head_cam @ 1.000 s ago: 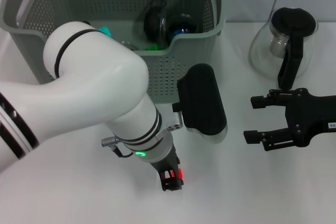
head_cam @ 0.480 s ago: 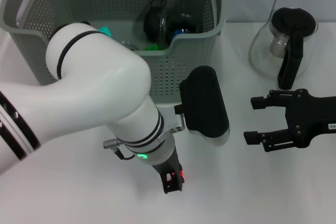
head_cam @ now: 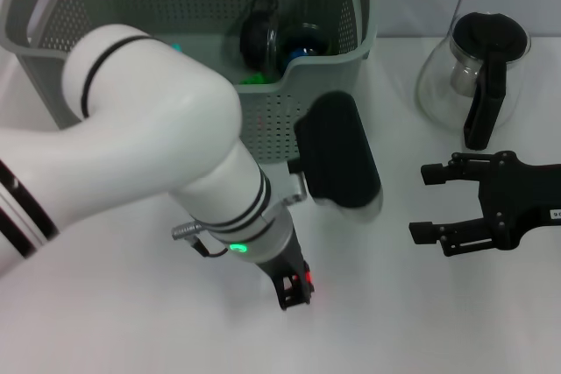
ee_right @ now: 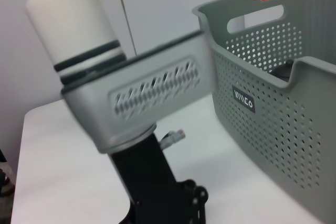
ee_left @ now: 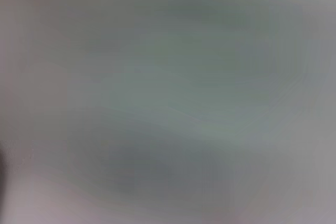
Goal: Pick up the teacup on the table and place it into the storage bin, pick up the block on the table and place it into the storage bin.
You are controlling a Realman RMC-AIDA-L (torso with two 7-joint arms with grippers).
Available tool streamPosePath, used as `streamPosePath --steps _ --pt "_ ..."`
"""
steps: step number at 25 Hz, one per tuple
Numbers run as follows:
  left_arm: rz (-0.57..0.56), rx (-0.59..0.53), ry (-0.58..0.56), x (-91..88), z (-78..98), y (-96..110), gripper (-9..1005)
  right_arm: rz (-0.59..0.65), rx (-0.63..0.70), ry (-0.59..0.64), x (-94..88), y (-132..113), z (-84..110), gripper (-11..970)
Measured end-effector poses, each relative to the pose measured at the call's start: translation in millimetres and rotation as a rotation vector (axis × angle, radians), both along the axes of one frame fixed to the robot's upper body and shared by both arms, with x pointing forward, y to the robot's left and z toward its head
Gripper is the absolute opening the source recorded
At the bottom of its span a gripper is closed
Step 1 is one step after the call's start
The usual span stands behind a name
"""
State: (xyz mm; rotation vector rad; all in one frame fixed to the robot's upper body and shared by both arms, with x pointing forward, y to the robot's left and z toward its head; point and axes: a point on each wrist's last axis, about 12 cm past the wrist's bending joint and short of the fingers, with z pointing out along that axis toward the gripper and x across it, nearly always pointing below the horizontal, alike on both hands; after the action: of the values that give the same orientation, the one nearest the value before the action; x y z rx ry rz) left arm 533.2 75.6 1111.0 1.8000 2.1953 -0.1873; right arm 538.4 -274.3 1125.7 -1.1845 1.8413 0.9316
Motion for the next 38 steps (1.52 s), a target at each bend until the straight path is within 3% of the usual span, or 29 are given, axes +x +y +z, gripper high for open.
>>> streamPosePath --steps 5,9,11,13,14,15,19,21,23,26,30,35,37,38 --pt "0.105 -0.067 0.025 10.4 8.8 13 242 -0.018 0.006 0.002 -0.5 -5 -0.8 942" --pt "0.232 -0.238 0.097 19.6 26.4 39 258 -0.069 0.013 -0.011 -1.8 -20 -0.6 941" --pt "0.288 -0.36 0.133 23.6 39.0 59 266 -0.11 0.026 -0.013 -3.4 -32 -1.3 941" --pt "0.345 -0.552 0.168 27.5 60.7 90 274 -0.143 0.036 -0.01 -5.4 -43 -1.6 941" --pt "0.345 -0.552 0.168 27.5 60.7 90 278 -0.159 0.042 -0.009 -6.7 -49 -1.7 941" --pt "0.384 -0.707 0.171 31.0 80.9 119 282 -0.173 0.047 -0.008 -8.4 -54 -2.1 941" --pt "0.438 -0.946 0.089 41.6 117.6 167 298 -0.204 0.055 -0.011 -12.2 -63 -3.0 941" --pt "0.473 -1.008 0.042 52.2 127.4 179 306 -0.207 0.054 -0.015 -13.0 -64 -3.2 941" --pt "0.53 -1.039 0.005 68.2 130.3 186 314 -0.201 0.056 -0.017 -12.2 -63 -3.1 941" --pt "0.599 -1.033 -0.037 88.4 121.4 185 327 -0.177 0.059 -0.025 -9.2 -56 -2.6 942" --pt "0.642 -1.028 -0.107 100.4 114.7 183 343 -0.142 0.061 -0.036 -5.8 -48 -0.9 942" --pt "0.639 -1.076 -0.131 94.5 121.8 191 363 -0.107 0.07 -0.039 -5.5 -45 3.0 941" --pt "0.551 -1.133 -0.079 79.5 123.4 192 371 -0.091 0.074 -0.04 -6.4 -45 4.3 941" --pt "0.472 -1.158 -0.039 68.8 121.8 190 440 -0.076 0.076 -0.042 -7.3 -44 4.3 941"
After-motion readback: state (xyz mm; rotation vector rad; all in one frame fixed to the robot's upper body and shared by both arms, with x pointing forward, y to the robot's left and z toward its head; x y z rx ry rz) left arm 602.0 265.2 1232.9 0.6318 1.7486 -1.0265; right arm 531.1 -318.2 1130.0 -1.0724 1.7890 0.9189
